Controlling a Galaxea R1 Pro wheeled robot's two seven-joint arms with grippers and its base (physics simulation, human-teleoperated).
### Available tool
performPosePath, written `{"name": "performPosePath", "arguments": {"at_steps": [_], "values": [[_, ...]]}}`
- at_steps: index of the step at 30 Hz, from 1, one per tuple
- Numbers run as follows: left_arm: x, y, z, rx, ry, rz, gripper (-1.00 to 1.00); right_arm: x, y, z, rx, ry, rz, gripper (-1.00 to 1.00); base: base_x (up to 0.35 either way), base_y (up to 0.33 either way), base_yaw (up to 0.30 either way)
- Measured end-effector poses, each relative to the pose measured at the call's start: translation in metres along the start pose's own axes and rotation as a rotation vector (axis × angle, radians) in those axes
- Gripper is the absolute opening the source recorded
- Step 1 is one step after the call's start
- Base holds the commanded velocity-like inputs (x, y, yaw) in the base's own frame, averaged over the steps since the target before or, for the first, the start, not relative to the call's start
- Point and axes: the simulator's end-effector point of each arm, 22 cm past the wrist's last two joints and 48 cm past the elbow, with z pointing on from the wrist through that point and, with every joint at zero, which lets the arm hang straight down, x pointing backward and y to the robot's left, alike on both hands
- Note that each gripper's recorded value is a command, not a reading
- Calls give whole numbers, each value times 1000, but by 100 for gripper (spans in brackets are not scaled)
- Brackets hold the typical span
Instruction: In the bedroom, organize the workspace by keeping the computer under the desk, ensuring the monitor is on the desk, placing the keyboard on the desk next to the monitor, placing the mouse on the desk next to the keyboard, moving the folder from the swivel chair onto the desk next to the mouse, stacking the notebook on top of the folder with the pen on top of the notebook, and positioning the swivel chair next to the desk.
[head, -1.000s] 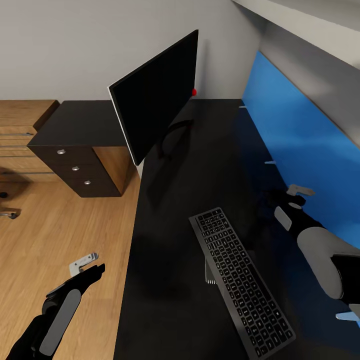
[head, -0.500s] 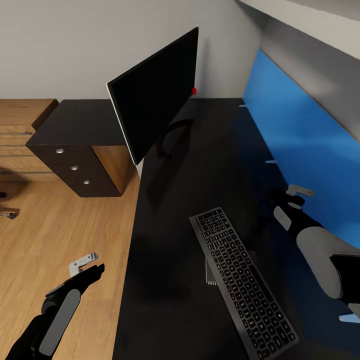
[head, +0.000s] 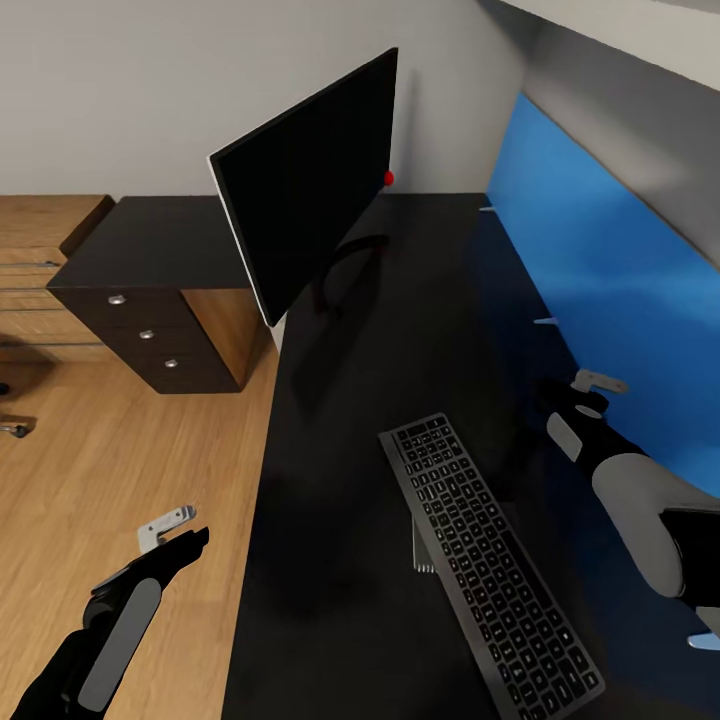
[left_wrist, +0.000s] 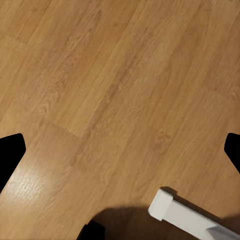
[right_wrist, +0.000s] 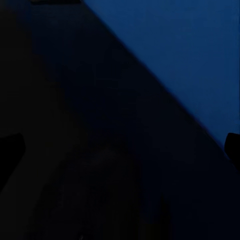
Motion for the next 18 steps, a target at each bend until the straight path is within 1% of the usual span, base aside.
{"name": "performPosePath", "arguments": {"at_steps": [12,14,15,16,18], "values": [[4,-2,13,0,0,0,100,15,4,9,-3,23,-4,100,0,0,0],[4,-2,13,0,0,0,100,16,4,9,-3,26,3,100,0,0,0],[4,-2,13,0,0,0,100,17,4,9,-3,30,12,100,0,0,0],[4,-2,13,0,0,0,100,19,4,9,-1,38,35,100,0,0,0],[4,-2,13,0,-1,0,100,19,3,9,0,41,46,100,0,0,0]]}}
